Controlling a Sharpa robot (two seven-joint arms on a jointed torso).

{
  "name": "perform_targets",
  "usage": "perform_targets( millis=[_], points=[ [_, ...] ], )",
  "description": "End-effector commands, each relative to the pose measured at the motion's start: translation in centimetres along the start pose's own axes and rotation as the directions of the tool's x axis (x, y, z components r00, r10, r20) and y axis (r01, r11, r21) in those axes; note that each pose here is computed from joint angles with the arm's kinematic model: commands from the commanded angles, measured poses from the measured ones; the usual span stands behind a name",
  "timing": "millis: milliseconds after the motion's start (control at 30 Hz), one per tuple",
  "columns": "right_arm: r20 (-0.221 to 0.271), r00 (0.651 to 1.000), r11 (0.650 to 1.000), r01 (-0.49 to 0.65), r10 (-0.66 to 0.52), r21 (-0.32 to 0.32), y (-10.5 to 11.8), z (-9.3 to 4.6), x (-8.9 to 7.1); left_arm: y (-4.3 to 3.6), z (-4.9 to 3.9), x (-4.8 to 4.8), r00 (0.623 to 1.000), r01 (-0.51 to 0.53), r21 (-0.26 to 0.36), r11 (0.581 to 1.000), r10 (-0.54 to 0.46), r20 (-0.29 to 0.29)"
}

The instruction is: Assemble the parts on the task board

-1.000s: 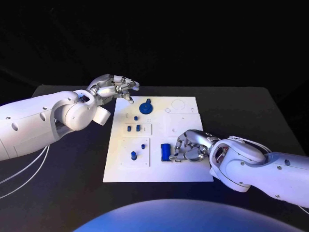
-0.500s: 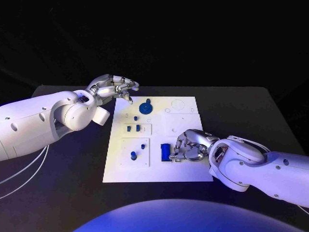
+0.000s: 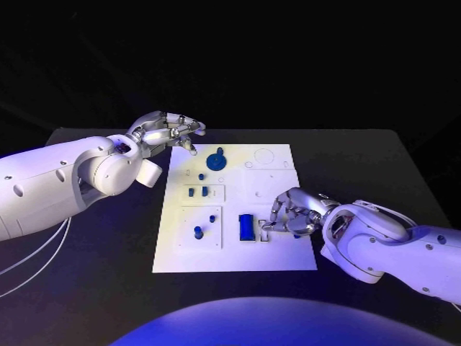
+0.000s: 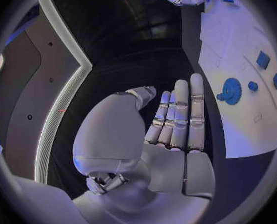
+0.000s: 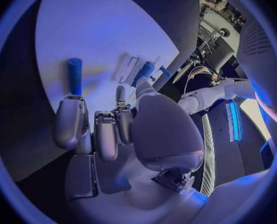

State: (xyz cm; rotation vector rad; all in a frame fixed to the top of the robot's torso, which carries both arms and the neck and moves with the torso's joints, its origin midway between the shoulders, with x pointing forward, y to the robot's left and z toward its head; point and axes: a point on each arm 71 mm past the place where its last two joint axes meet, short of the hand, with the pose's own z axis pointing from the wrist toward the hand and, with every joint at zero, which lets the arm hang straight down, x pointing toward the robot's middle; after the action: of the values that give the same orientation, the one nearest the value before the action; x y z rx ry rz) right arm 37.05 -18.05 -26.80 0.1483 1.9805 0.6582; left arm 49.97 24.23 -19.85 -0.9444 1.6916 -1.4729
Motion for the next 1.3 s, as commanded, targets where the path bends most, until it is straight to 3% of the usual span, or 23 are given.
perform_targets(
  millis=[33,233,367,700,1300],
  points=[
    [0.073,0.993,0.996,-0.091,0.09,0.015,-0.6,-0.5,-1.8,-0.24,-0.02,0.18,1.0,0.002,0.026,1.0,-0.001,-0.021],
    [0.104,0.993,0.997,-0.058,0.053,0.044,-2.4,-1.9,-3.8,-0.25,-0.07,0.12,1.0,0.002,0.03,1.0,-0.002,-0.021],
    [0.074,0.996,0.996,0.041,-0.046,0.079,-3.9,-2.7,-4.3,-0.23,-0.1,0.04,1.0,0.002,0.03,1.0,-0.002,-0.02],
    [0.005,0.993,0.987,0.114,-0.116,0.109,-5.2,-3.0,-2.5,-0.12,0.0,0.08,1.0,0.003,0.021,1.0,-0.002,-0.022],
    [-0.013,0.987,0.981,0.16,-0.16,0.111,-4.6,-1.7,-0.4,-0.09,0.02,0.12,1.0,0.003,0.019,1.0,-0.002,-0.022]
  ],
)
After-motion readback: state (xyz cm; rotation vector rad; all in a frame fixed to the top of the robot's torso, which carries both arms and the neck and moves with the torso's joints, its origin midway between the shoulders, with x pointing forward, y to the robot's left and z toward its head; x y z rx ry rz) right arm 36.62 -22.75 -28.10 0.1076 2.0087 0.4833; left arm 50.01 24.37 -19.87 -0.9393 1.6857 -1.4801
